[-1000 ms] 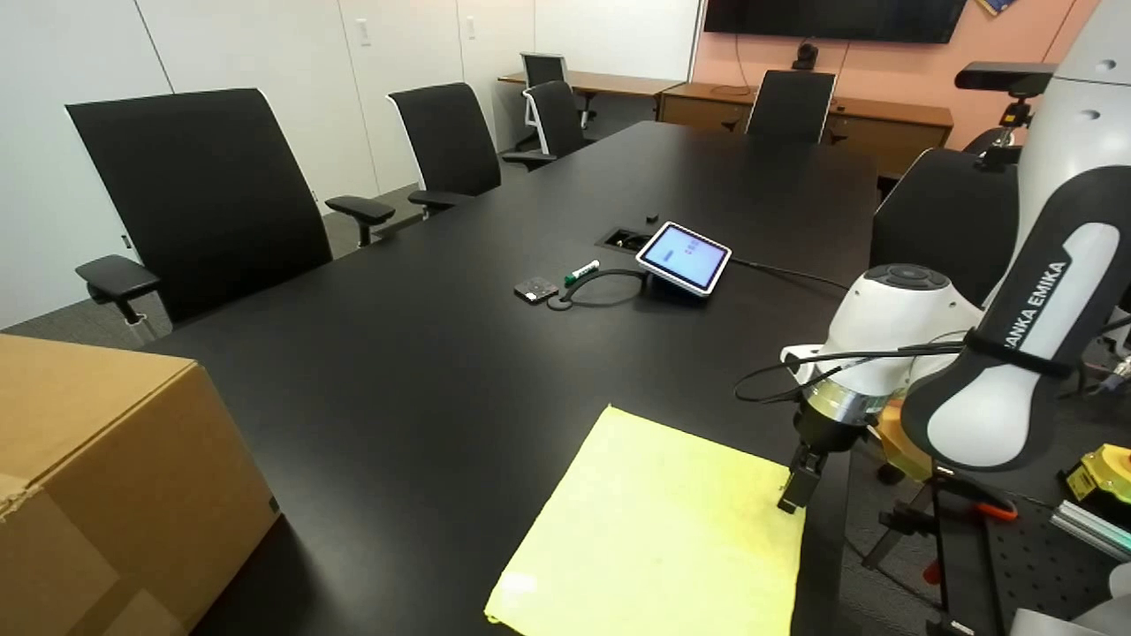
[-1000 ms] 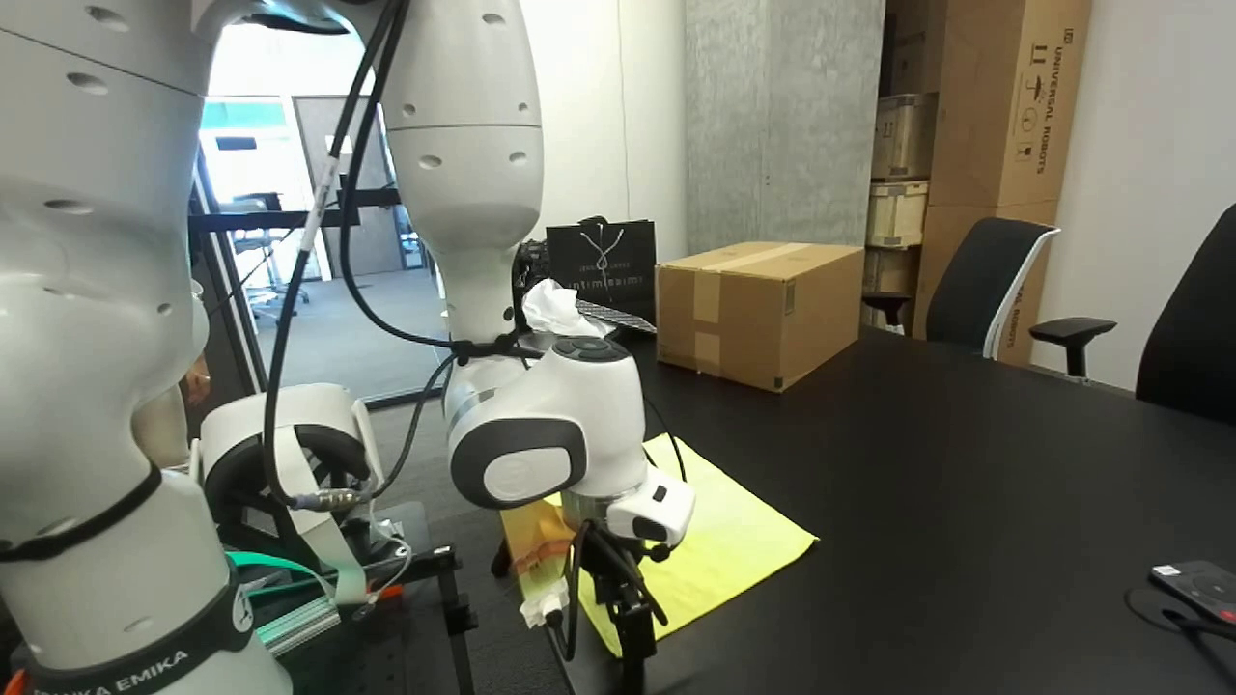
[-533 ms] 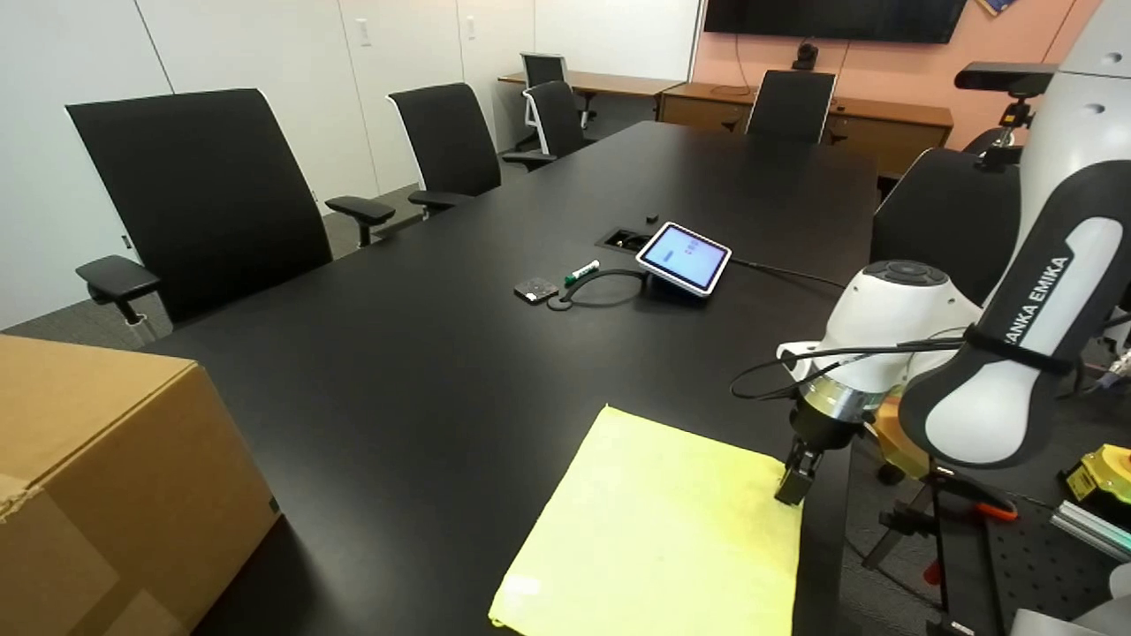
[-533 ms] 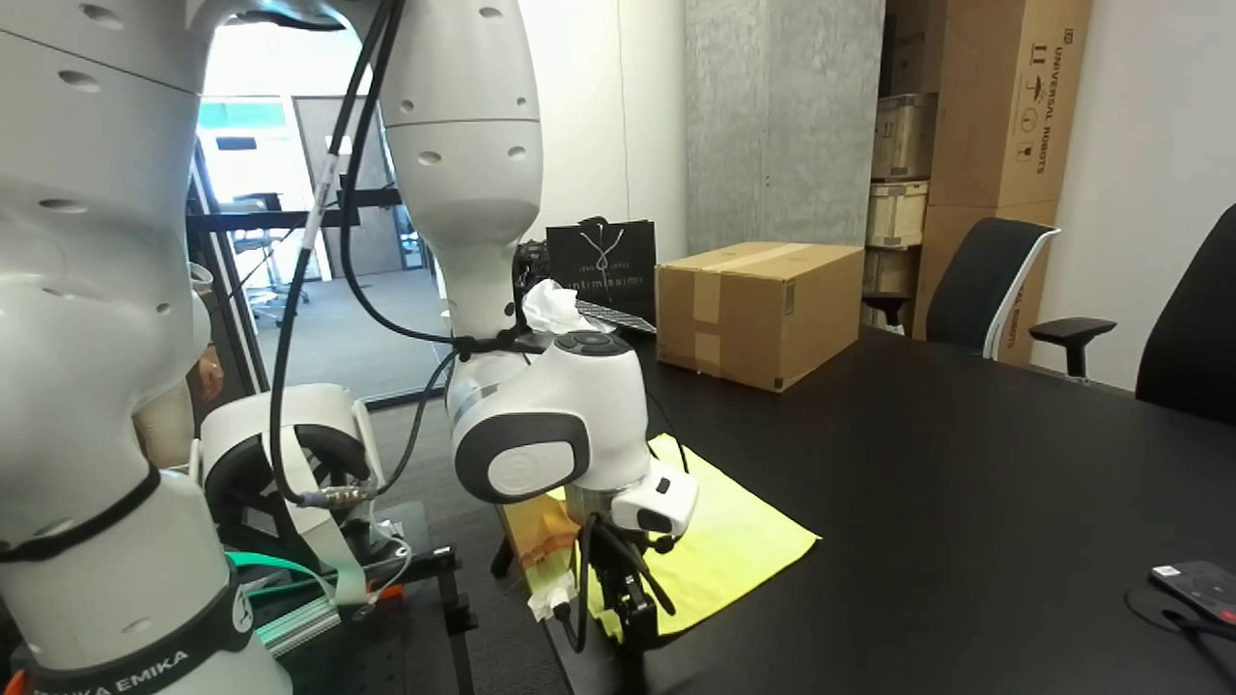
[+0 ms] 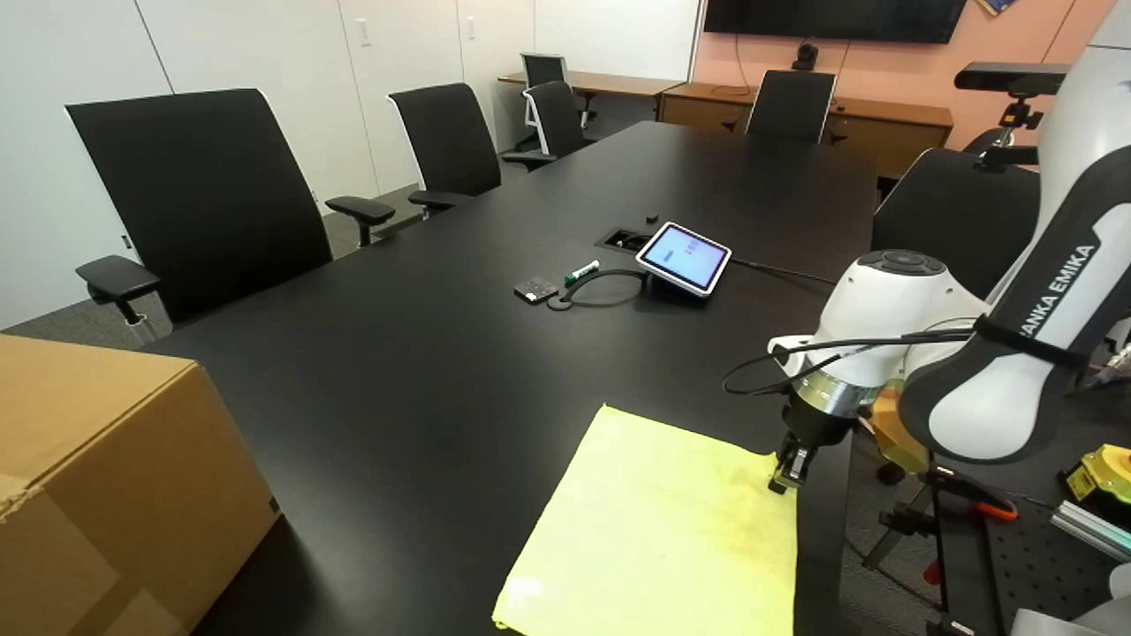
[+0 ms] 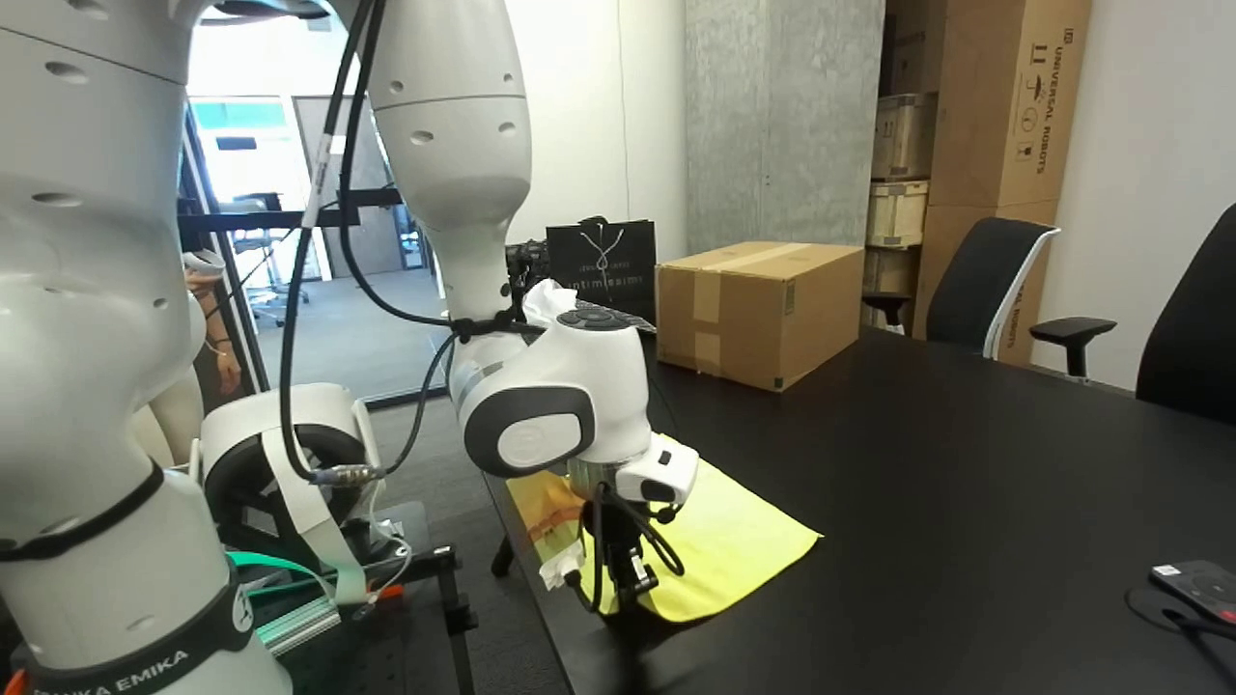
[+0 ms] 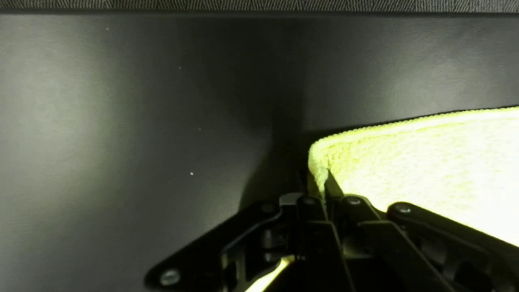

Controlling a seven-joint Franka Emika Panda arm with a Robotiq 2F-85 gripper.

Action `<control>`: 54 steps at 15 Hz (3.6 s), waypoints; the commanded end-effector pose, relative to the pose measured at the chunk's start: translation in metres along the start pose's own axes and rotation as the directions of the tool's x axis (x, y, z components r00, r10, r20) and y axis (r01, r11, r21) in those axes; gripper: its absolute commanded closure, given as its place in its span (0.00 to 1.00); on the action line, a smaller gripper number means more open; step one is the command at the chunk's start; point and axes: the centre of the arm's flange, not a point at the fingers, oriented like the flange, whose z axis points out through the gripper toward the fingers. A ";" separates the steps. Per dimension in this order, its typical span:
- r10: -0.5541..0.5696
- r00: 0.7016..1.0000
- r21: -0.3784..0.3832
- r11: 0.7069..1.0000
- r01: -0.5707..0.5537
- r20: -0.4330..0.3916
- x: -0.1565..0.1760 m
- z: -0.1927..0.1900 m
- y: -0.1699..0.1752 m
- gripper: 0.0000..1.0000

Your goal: Fold the cloth on the table

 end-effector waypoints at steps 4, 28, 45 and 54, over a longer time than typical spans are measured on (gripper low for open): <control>-0.024 1.000 -0.015 1.000 0.024 -0.002 0.033 -0.025 0.001 0.89; -0.125 0.975 -0.004 0.992 0.127 -0.186 0.191 -0.092 -0.024 0.94; -0.184 0.965 -0.060 0.983 0.175 -0.188 0.275 -0.069 -0.061 0.38; -0.218 0.973 -0.054 0.973 0.223 0.077 0.140 -0.067 -0.065 0.00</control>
